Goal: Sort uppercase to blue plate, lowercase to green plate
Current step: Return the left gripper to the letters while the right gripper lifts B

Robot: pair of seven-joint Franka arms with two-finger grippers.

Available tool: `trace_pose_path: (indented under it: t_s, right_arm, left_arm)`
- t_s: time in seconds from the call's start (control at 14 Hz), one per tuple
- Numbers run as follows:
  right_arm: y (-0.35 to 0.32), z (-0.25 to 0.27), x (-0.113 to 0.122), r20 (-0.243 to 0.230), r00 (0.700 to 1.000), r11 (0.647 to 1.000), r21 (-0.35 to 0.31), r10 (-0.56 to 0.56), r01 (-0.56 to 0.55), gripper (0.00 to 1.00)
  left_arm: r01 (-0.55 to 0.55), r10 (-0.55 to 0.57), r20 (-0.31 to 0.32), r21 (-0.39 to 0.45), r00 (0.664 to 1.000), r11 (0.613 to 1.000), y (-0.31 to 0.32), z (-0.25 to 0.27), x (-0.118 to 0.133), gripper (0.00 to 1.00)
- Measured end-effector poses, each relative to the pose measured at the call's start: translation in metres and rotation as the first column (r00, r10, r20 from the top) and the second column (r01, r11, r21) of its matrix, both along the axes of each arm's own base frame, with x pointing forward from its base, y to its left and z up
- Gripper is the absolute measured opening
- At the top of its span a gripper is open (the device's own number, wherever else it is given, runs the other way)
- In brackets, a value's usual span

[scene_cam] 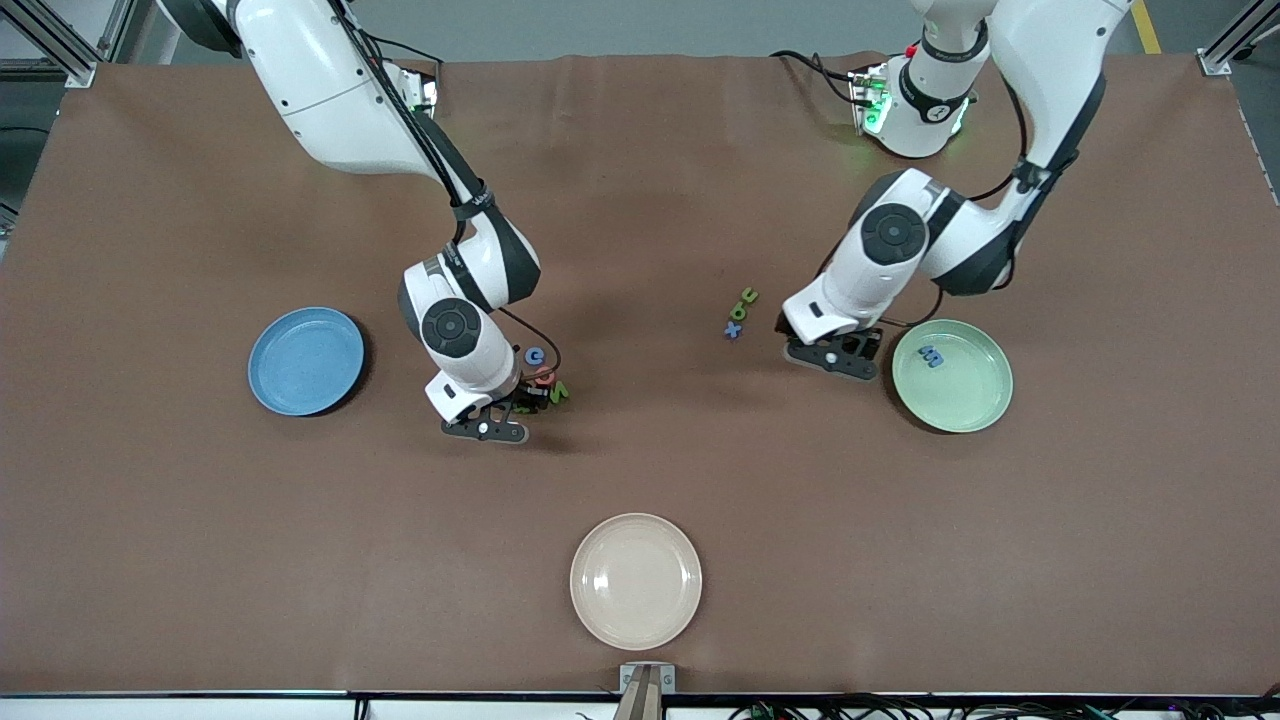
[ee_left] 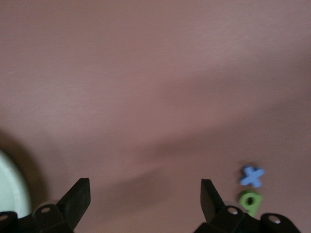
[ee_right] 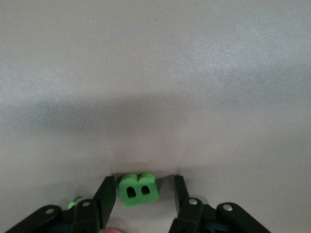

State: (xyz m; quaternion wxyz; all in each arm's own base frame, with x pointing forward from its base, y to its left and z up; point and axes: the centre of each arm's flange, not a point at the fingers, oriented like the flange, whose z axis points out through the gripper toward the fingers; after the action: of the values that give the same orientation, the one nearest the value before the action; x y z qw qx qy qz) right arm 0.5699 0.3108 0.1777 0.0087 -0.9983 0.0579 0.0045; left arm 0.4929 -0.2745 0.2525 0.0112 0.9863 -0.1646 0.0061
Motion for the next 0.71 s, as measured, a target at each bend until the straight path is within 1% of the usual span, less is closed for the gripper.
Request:
trace_pose_path:
  t_s: [0.14,0.21,0.29,0.43,0.57,0.64,0.71]
  right_arm:
    - [0.000,-0.001,0.000,0.002,1.000,1.000,0.001,0.000,0.000,0.54]
    - [0.000,0.000,0.001,0.005,1.000,1.000,0.001,0.000,0.000,0.43]
    - [-0.001,0.001,0.002,0.007,1.000,1.000,0.000,-0.002,0.002,0.35]
    - [-0.001,0.001,0.002,0.007,1.000,1.000,0.000,-0.002,0.002,0.36]
    - [-0.002,0.001,0.002,0.004,1.000,1.000,-0.002,0.007,-0.007,0.36]
    - [-0.005,0.001,0.003,-0.010,1.000,1.000,-0.011,0.026,-0.026,0.36]
    - [-0.011,0.003,0.004,-0.038,0.998,0.998,-0.028,0.049,-0.050,0.36]
  left_arm:
    - [-0.018,0.017,-0.009,-0.018,1.000,1.000,-0.026,-0.004,-0.004,1.00]
    - [-0.042,0.042,-0.017,-0.026,0.999,0.999,-0.040,-0.007,-0.008,1.00]
    - [-0.066,0.066,-0.028,-0.033,0.997,0.997,-0.054,-0.011,-0.013,1.00]
    - [-0.088,0.086,-0.054,-0.044,0.995,0.995,-0.080,-0.022,-0.022,1.00]
    - [-0.081,0.077,-0.079,-0.050,0.994,0.995,-0.101,-0.035,-0.033,1.00]
    - [-0.075,0.070,-0.089,-0.052,0.994,0.996,-0.107,-0.040,-0.037,0.99]
    - [-0.071,0.066,-0.096,-0.056,0.993,0.996,-0.111,-0.045,-0.040,0.98]
